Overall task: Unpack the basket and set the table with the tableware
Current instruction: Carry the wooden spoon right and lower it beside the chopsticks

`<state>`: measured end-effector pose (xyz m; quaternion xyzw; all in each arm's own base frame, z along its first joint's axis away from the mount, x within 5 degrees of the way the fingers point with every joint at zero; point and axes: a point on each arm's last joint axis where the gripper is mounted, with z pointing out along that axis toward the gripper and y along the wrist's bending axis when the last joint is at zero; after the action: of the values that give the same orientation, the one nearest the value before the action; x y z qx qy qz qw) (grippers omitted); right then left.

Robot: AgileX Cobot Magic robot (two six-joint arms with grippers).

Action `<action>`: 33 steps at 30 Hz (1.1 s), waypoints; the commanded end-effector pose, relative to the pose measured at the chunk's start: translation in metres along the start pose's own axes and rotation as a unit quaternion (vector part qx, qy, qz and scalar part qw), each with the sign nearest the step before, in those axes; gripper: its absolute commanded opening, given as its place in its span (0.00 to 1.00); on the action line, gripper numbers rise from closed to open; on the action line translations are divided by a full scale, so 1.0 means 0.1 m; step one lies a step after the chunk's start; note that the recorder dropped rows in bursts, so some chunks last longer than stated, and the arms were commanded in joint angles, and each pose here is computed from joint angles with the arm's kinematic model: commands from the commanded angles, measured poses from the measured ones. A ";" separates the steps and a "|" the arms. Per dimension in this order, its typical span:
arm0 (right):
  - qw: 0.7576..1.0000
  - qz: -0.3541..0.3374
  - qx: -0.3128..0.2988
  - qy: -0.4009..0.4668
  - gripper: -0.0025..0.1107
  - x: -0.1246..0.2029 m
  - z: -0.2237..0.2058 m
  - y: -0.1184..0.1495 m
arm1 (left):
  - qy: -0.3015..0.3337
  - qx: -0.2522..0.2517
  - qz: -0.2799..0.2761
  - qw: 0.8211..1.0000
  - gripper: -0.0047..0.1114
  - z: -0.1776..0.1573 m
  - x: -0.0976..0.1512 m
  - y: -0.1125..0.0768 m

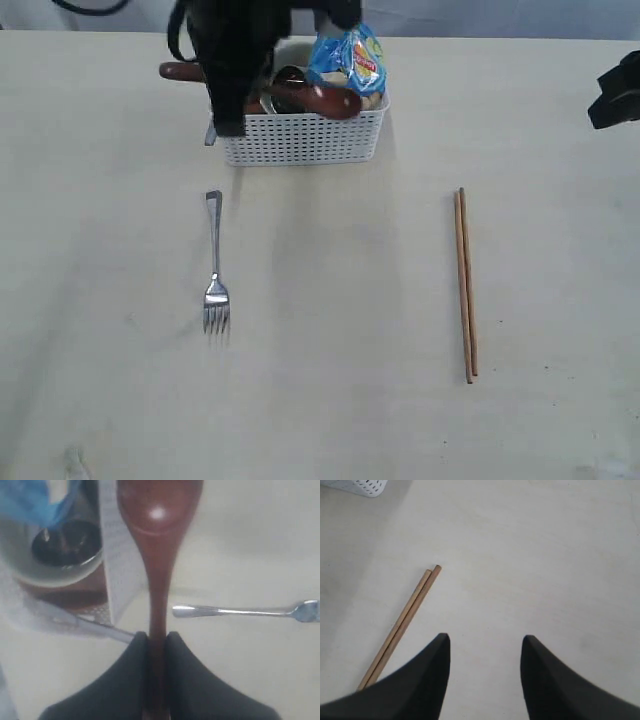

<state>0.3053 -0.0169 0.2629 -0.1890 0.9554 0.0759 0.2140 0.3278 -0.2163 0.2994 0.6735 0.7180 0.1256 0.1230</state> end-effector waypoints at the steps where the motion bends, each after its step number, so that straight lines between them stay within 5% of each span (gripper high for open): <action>1: 1.000 0.011 -0.004 -0.016 0.41 -0.01 -0.03 0.00 | 0.035 -0.056 0.181 0.981 0.04 -0.17 -0.36 -0.32; 2: 1.000 0.010 -0.007 -0.019 0.41 -0.02 -0.03 0.00 | 0.036 -0.067 0.283 0.956 0.04 -0.24 -0.54 -0.48; 4: 1.000 0.014 -0.011 -0.023 0.41 -0.03 -0.03 0.01 | 0.025 -0.066 0.397 0.915 0.04 -0.27 -0.74 -0.69; 9: 1.000 0.015 -0.012 -0.025 0.41 -0.03 -0.03 0.01 | 0.001 -0.087 0.506 0.858 0.04 -0.03 -1.06 -0.83; 10: 1.000 0.013 -0.011 -0.025 0.41 -0.03 -0.03 0.01 | -0.003 -0.094 0.544 0.834 0.04 0.10 -1.14 -0.84; 14: 1.000 0.012 -0.009 -0.028 0.41 -0.04 -0.03 0.01 | 0.012 -0.063 0.620 0.782 0.04 0.53 -1.27 -0.92; 24: 0.999 0.021 -0.014 -0.037 0.41 -0.05 -0.03 0.01 | 0.010 -0.043 0.667 0.744 0.04 0.96 -1.43 -1.09; 33: 0.998 0.029 -0.022 -0.044 0.41 -0.07 -0.03 0.02 | -0.035 -0.025 0.651 0.758 0.04 1.03 -1.53 -1.26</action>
<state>0.3088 -0.0122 0.2660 -0.1678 0.9503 0.1067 0.2397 0.2627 -0.3705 0.1639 0.9763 0.0872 0.1934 0.0421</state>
